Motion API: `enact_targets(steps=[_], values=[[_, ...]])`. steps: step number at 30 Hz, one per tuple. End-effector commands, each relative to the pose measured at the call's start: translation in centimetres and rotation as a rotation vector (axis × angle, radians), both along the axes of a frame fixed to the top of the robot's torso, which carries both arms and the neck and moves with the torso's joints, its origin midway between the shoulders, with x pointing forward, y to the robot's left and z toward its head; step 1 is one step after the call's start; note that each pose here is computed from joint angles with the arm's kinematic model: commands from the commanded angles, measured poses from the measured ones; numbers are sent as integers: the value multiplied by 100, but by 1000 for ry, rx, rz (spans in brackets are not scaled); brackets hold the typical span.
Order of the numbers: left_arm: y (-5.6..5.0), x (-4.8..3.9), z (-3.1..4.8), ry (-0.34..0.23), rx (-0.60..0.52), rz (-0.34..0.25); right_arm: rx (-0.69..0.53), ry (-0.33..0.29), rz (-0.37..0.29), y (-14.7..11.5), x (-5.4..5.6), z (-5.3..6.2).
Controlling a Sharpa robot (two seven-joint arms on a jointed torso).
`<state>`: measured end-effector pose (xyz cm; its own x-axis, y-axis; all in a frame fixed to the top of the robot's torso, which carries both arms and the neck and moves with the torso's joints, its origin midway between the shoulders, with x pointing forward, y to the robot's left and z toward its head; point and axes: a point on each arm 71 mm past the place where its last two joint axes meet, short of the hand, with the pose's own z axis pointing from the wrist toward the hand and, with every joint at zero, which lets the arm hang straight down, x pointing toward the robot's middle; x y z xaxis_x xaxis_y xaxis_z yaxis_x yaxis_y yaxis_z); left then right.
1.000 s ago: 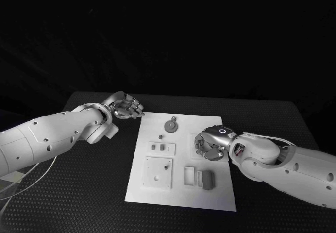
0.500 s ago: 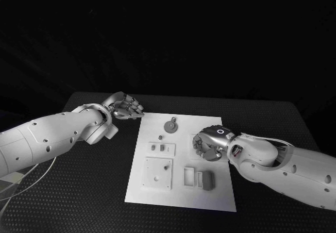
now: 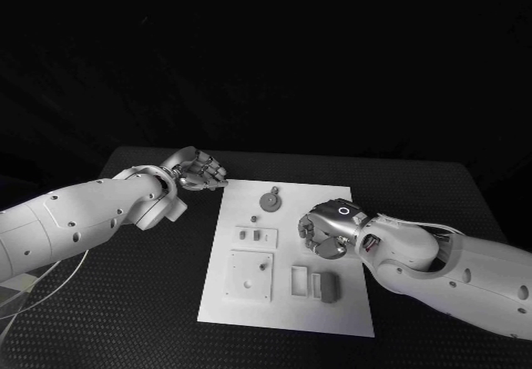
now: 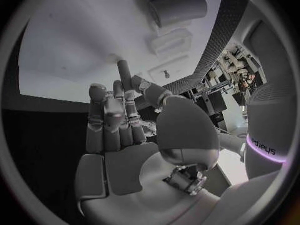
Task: Assemble the parts on the task board
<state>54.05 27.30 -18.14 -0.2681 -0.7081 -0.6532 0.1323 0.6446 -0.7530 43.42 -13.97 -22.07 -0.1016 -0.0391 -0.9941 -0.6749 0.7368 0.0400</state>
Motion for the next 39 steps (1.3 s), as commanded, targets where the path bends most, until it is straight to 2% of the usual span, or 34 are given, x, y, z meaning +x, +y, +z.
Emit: enact_targets(steps=[1, 7, 13, 16, 21, 30, 39], values=[[-18, -4, 7, -3, -1, -13, -17, -39, 11, 15, -22, 47], [-21, -2, 7, -4, -1, -13, 16, -66, 41, 109, -92, 161], [-33, 0, 6, -3, -1, -16, 167, -102, 96, 250, -164, 278], [-33, 1, 6, -3, -1, -14, 204, -103, 121, 340, -179, 294], [-56, 6, 4, -2, -2, -18, 210, -81, 155, 515, -228, 230], [-94, 12, 3, -2, -3, -23, 214, -14, 220, 849, -396, 1], [-118, 16, 0, 2, -4, -27, 189, 35, 226, 984, -461, -213]])
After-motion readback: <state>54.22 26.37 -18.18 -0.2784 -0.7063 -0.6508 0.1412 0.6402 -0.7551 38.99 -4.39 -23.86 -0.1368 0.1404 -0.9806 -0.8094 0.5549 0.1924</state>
